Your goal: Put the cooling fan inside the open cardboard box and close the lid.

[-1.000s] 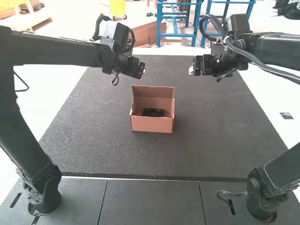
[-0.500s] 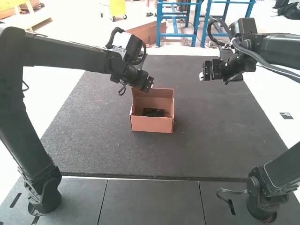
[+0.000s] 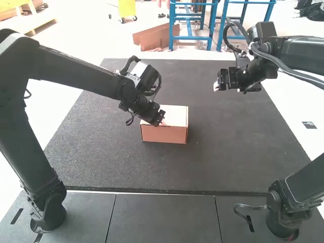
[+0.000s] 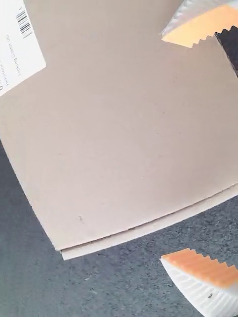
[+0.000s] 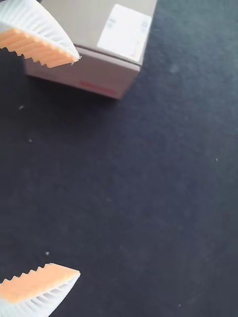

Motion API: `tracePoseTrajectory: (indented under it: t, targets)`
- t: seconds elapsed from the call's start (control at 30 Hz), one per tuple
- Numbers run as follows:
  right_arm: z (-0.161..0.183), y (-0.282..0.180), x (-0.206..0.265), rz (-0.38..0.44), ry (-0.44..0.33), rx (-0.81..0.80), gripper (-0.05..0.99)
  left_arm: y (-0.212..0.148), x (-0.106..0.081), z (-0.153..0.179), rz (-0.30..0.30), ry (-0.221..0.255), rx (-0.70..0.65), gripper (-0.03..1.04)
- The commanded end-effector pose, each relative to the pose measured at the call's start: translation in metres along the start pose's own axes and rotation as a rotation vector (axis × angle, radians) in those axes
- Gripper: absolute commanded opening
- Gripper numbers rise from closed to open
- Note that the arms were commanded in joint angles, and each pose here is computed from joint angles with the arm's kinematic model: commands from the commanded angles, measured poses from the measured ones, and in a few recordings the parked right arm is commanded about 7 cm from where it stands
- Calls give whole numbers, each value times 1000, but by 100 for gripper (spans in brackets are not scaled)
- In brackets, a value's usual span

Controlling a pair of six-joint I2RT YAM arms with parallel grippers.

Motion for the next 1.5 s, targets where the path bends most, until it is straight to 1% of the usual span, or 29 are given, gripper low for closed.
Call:
tracePoseTrajectory:
  t: [0.0, 0.1, 0.17, 0.23, 0.33, 0.37, 0.4, 0.47, 0.6, 0.63, 0.7, 0.73, 0.77, 0.8, 0.83, 0.87, 0.93, 1.1, 1.17, 1.33, 1.47]
  targets:
    - [-9, -13, -2, -7, -4, -47, 91, -8, -4, -1, 19, 0, -54, 97]
    - [-10, -14, -2, -7, -5, -50, 91, -10, -3, -7, 20, -6, -88, 97]
    - [-11, -14, -2, -7, -3, -55, 91, -25, 0, -27, 22, -20, -144, 97]
    - [-11, -14, -1, -19, 0, -57, 91, -56, 10, -59, 23, -61, -257, 97]
    - [-15, -17, 2, -65, 0, -92, 91, -126, 33, -113, 36, -140, -522, 97]
    - [-16, -19, 3, -81, -4, -112, 91, -147, 40, -124, 49, -155, -589, 97]
    - [-18, -22, 4, -93, -9, -140, 91, -159, 45, -129, 54, -164, -623, 97]
    - [-21, -27, 4, -96, -26, -207, 91, -169, 53, -128, 51, -171, -643, 97]
    - [-22, -40, 7, -105, -68, -370, 91, -166, 70, -105, 24, -195, -616, 97]
    - [-22, -45, 8, -104, -72, -413, 91, -167, 72, -98, 42, -196, -632, 97]
    - [-18, -51, 9, -97, -80, -475, 91, -175, 76, -83, 104, -200, -692, 97]
    - [-14, -54, 9, -93, -78, -494, 91, -180, 79, -77, 126, -211, -747, 97]
    - [-10, -56, 9, -91, -72, -503, 91, -184, 81, -69, 133, -224, -789, 97]
    - [-7, -58, 9, -87, -68, -513, 91, -186, 84, -59, 137, -250, -829, 97]
    - [-3, -60, 9, -81, -67, -525, 91, -192, 86, -51, 130, -257, -889, 97]
    - [1, -63, 10, -78, -68, -542, 91, -197, 87, -42, 134, -254, -935, 97]
    - [11, -68, 8, -29, -64, -585, 91, -201, 88, -23, 125, -257, -977, 97]
    - [44, -76, 8, 6, -69, -641, 91, -199, 88, 20, 89, -278, -974, 97]
    - [59, -77, 6, 37, -60, -655, 91, -199, 88, 35, 70, -287, -988, 97]
    - [91, -87, 6, 89, -59, -741, 91, -200, 88, 68, 36, -291, -1048, 97]
    - [116, -94, 6, 132, -80, -834, 91, -194, 85, 93, 20, -279, -1093, 97]
Point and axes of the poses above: each hand's point on the last joint's axis, 136 mm out from that joint toward the fingers, its own y axis out along the fingers, its own x axis along the line the jaws close on, z = x × y, the point moved 10 cm from there along -y, back along the fingers, and after that the axes turned 3 degrees about -y, right-handed, at the moved point
